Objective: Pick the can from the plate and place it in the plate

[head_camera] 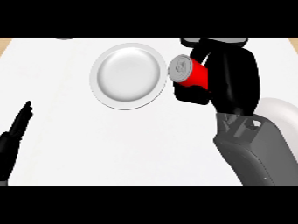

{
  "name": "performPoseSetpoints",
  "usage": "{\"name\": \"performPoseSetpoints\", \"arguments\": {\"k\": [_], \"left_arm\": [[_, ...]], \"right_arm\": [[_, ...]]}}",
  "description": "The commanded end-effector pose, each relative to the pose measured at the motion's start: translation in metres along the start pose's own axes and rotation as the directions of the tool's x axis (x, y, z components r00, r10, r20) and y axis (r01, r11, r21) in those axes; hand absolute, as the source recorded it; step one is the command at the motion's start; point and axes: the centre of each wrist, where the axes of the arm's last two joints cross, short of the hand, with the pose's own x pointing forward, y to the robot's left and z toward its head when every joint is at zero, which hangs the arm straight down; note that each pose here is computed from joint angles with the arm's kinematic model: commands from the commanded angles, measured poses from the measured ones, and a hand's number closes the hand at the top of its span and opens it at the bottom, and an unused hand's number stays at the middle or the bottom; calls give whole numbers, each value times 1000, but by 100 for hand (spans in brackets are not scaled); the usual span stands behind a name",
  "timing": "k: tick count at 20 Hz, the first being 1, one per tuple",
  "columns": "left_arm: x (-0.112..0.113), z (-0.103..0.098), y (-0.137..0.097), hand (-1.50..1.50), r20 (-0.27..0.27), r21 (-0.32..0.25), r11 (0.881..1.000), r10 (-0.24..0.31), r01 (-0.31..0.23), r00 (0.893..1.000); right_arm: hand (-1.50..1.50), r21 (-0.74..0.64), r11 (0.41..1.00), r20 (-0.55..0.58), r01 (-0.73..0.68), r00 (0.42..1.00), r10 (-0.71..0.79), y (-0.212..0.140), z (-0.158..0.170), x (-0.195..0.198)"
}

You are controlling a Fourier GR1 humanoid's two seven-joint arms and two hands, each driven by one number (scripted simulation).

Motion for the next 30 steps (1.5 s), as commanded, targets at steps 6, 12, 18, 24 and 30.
{"name": "performPoseSetpoints", "arguments": {"k": [6, 12, 18, 24, 30], "left_arm": [[-6, 6, -13, 0, 5, -10, 1000, 12, -12, 1000], [5, -5, -4, 0, 38, -26, 1000, 2, -1, 999], [7, -19, -12, 0, 47, -39, 999, 8, -6, 999], [9, -11, -25, 0, 73, -88, 996, 23, -16, 997], [20, -23, -27, 0, 82, -91, 996, 14, -6, 997]], "right_arm": [[150, 58, 995, 19, 82, 996, -83, 35, -21, 85], [150, 128, 986, -89, 106, 992, -95, 71, -77, 72], [150, 239, 967, -127, 84, 990, -55, 100, -79, 81], [150, 301, 947, -155, 115, 985, -70, 125, -87, 55], [-150, 223, 943, -372, 247, 916, -152, 141, -86, 31]]}}
